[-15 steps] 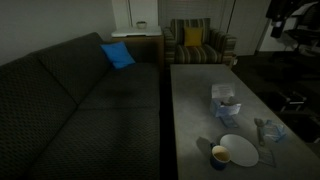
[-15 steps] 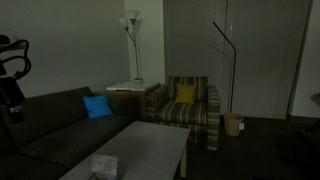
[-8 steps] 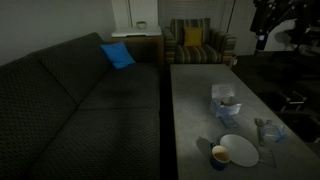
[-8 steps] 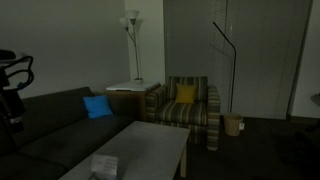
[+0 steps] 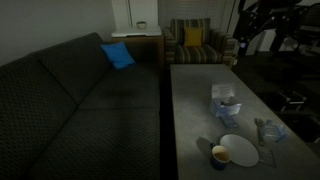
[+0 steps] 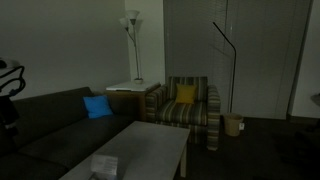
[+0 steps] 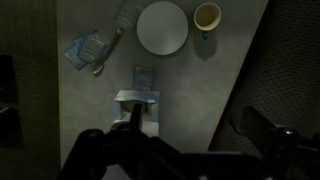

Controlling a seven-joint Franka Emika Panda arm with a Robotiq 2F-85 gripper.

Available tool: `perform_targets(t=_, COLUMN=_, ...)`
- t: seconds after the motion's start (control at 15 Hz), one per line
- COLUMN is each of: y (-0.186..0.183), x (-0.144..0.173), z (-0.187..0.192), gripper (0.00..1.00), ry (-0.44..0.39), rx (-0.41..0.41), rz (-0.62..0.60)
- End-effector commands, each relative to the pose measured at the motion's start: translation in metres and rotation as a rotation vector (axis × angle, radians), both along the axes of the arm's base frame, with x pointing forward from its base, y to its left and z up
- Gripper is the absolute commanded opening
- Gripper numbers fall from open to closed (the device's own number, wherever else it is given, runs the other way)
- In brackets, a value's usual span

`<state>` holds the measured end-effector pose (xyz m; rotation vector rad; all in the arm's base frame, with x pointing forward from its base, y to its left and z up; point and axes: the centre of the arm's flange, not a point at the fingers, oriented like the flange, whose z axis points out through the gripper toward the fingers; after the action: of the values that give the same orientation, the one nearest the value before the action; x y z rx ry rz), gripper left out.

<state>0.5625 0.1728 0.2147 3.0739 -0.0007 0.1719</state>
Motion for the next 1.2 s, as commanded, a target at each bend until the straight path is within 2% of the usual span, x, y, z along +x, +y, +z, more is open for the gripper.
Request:
perform_targets(t=0.0, y=0.012, x=0.006, z=-0.023, gripper=1.0, ry=-0.097, rx=0.113, rz=-0.007)
perform_targets(t=0.2, y=0.018, x=0.019, z=-0.047, gripper=1.0, ry=-0.159, rx=0.197, rz=-0.031)
perform_targets(t=0.53, y=0.021, x=0.031, z=-0.079, gripper=1.0, ry=-0.188, rx=0.271, rz=-0.016)
perform_targets(t=0.67, y=0.021, x=0.035, z=-0.085, gripper=1.0, ry=-0.16, rx=0.279, rz=0.003)
perform_targets(t=0.73, y=0.025, x=0.023, z=-0.078, gripper=1.0, ry=-0.17, rx=0.256, rz=-0.015)
perform_targets(t=1.0, y=0.025, x=0.029, z=-0.082, gripper=1.0, ry=-0.172, rx=0.267, rz=-0.008)
perform_targets(t=1.07, y=0.033, x=0.017, z=-0.081, gripper=1.0, ry=-0.181, rx=0.266, rz=-0.007)
perform_targets(t=1.13, y=0.034, x=0.019, z=-0.091, gripper=1.0, ry=-0.175, rx=0.278, rz=-0.005)
